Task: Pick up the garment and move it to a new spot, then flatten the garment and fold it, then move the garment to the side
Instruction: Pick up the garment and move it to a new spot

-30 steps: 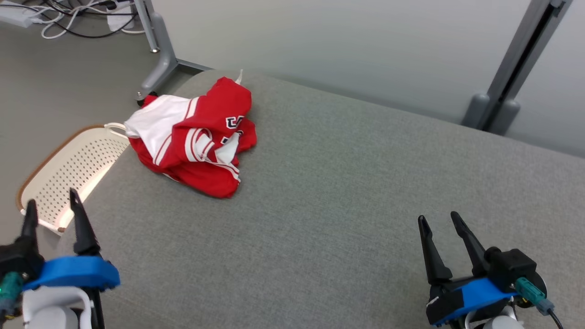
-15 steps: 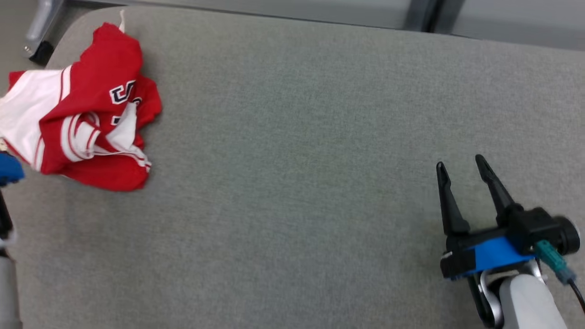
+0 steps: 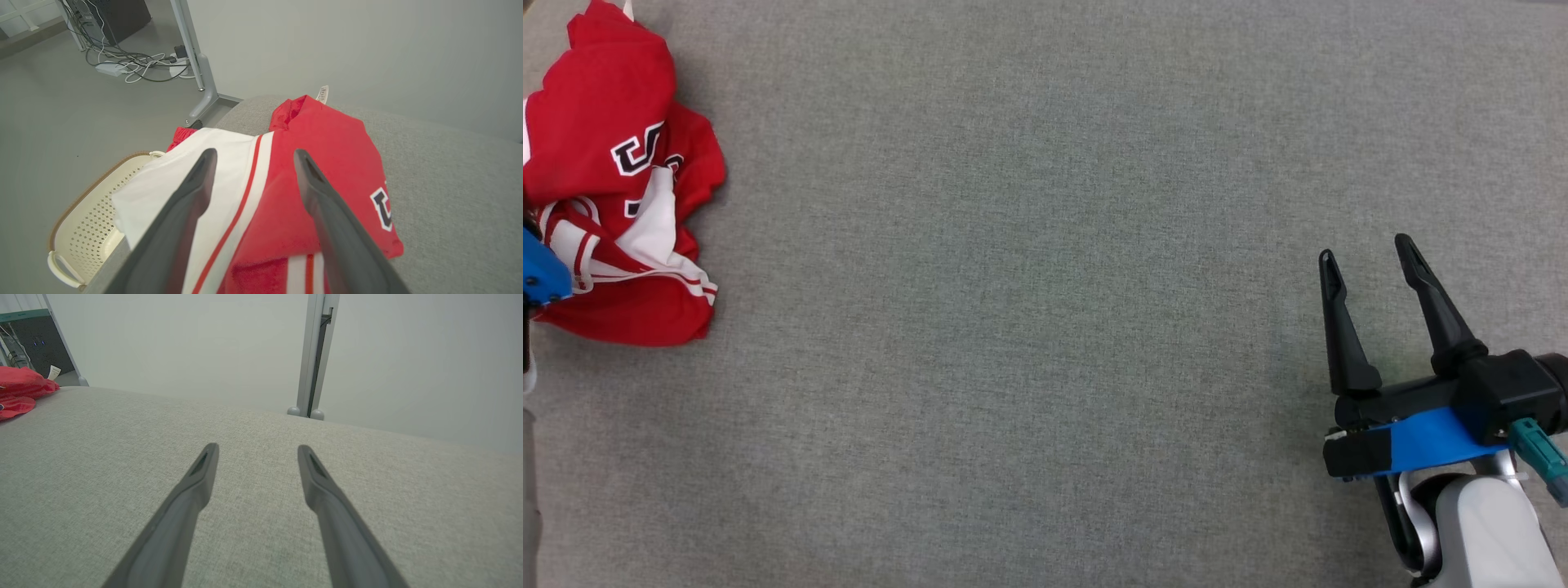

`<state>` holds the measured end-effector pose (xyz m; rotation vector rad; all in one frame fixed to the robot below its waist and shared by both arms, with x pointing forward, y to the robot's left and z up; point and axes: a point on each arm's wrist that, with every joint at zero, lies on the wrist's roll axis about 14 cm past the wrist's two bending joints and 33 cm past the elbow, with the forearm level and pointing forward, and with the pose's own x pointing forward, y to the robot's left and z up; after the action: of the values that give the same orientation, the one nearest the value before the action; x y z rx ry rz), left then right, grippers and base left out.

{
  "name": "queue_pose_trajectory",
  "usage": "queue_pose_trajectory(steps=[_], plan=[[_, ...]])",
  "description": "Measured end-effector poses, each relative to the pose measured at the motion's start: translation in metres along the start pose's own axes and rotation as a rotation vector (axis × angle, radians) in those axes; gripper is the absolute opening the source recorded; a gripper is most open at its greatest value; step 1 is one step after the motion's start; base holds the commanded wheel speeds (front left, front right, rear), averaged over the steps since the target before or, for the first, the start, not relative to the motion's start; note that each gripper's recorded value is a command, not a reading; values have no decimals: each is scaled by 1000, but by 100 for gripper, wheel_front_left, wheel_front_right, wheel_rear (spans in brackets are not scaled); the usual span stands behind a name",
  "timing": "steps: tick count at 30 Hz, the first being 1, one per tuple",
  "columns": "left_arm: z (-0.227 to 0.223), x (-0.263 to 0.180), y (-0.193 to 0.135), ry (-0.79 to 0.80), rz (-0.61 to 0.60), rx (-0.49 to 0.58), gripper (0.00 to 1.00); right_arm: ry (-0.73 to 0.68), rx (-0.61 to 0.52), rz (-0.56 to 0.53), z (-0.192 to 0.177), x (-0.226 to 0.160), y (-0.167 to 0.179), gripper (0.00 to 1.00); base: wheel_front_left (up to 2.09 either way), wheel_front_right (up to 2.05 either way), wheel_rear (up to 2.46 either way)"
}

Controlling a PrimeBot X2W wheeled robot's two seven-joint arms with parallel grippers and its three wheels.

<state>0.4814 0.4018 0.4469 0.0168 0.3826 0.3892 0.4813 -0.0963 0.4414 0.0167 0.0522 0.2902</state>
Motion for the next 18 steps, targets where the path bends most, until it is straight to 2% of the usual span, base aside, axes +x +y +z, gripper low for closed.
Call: queue_pose_trajectory(steps=[7, 14, 15, 16, 18], plan=[[-69, -7, -16, 287, -66, -1, 100, -5, 1, 3, 2, 4, 1, 100, 0, 0, 0], [-108, -16, -32, 463, -100, 5, 100, -7, 6, 12, 3, 5, 3, 100, 0, 0, 0], [-108, -16, -33, 465, -103, 8, 11, -10, 6, 12, 4, 5, 3, 100, 0, 0, 0], [-107, -15, -35, 462, -107, 12, 0, -12, 8, 11, 5, 4, 3, 100, 0, 0, 0], [-101, -13, -38, 430, -115, 11, 0, -16, 11, 9, 7, 4, 3, 100, 0, 0, 0]])
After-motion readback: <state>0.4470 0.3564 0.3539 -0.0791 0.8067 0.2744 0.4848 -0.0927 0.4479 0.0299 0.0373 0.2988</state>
